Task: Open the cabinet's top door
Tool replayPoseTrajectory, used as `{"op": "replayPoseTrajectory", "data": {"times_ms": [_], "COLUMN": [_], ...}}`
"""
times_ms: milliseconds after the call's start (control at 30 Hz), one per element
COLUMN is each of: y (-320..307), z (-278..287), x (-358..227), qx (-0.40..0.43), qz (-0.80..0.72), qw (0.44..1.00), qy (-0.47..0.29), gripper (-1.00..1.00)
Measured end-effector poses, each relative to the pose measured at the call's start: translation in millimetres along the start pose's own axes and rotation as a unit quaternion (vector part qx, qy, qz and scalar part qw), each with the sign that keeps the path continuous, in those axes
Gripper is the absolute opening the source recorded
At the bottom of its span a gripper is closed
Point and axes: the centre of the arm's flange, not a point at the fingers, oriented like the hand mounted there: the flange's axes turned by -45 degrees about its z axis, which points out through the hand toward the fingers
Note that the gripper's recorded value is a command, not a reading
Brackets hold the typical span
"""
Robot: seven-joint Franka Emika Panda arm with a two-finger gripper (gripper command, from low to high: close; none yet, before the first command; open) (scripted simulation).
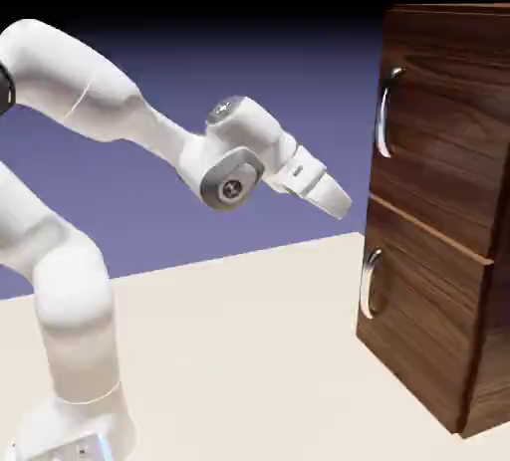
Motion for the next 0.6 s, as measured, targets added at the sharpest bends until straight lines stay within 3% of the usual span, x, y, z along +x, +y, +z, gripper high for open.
{"op": "replayPoseTrajectory", "data": {"times_ms": [600], "y": [37.2], "z": [-66.1], "x": [42.6], "qx": [-0.017], "qz": [0.067], "qw": [0.993], "qy": [0.095], "gripper": [0.00]}}
